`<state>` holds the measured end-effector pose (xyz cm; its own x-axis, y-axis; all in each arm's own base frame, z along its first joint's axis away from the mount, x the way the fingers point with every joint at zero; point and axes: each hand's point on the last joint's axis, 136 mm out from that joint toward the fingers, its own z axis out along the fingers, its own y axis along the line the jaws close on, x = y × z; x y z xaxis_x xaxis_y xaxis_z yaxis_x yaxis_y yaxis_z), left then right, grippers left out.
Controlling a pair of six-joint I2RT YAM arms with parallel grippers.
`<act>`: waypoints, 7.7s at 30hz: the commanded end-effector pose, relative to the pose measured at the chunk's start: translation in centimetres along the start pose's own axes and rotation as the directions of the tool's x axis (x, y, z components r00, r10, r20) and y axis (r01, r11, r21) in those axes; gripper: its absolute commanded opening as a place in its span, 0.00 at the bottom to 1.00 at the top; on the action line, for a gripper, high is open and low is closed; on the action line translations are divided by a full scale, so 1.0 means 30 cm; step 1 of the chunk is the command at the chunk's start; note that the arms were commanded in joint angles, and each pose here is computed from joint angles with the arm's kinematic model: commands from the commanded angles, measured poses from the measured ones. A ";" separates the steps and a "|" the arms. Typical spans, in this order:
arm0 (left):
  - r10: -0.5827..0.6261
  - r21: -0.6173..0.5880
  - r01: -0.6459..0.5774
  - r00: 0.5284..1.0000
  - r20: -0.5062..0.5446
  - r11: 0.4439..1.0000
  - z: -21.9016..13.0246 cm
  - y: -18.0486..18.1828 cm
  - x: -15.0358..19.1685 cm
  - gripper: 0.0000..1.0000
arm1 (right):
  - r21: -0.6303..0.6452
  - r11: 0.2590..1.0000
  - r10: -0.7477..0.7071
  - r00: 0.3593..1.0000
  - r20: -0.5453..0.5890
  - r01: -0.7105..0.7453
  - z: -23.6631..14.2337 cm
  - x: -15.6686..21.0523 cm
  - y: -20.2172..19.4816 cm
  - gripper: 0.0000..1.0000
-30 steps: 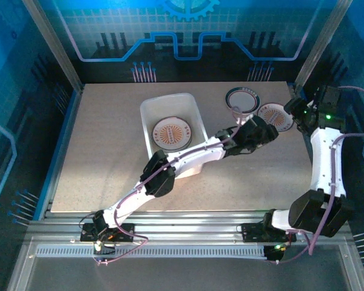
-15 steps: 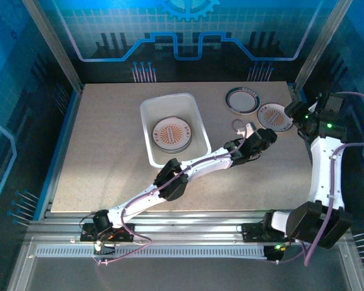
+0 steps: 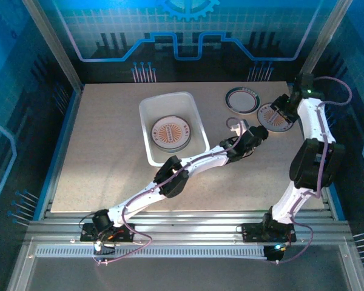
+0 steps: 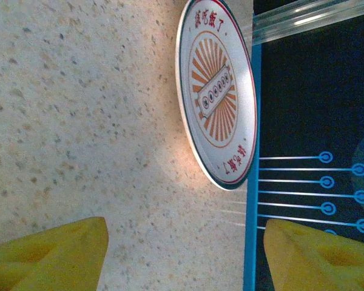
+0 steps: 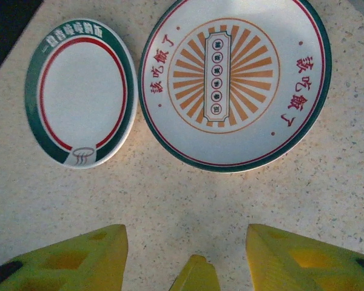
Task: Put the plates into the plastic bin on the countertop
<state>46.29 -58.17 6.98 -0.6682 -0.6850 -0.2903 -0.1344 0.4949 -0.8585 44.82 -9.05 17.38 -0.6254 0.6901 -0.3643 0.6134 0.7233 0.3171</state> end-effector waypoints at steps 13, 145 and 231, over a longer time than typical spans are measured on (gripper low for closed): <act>0.152 0.056 -0.156 0.986 0.072 0.986 -0.068 -0.070 -0.320 0.73 | 0.353 0.935 0.045 0.996 -0.083 -0.013 0.186 0.015 -0.029 0.55; 0.122 0.214 -0.035 0.905 -0.409 0.976 -1.014 -0.114 -0.632 0.82 | -0.371 0.916 0.225 0.962 0.157 -0.153 -0.334 0.346 0.344 0.00; -0.026 -0.212 0.027 1.000 0.007 0.977 -1.233 0.307 -0.997 0.00 | -0.371 0.923 -0.066 0.991 0.119 0.106 -0.288 0.459 0.622 1.00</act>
<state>36.45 -13.15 22.89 -0.7371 -0.6291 -0.2467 -0.2762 0.6137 -0.7397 43.02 14.20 26.48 -0.5996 0.6163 -0.5105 0.3088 0.7667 0.5628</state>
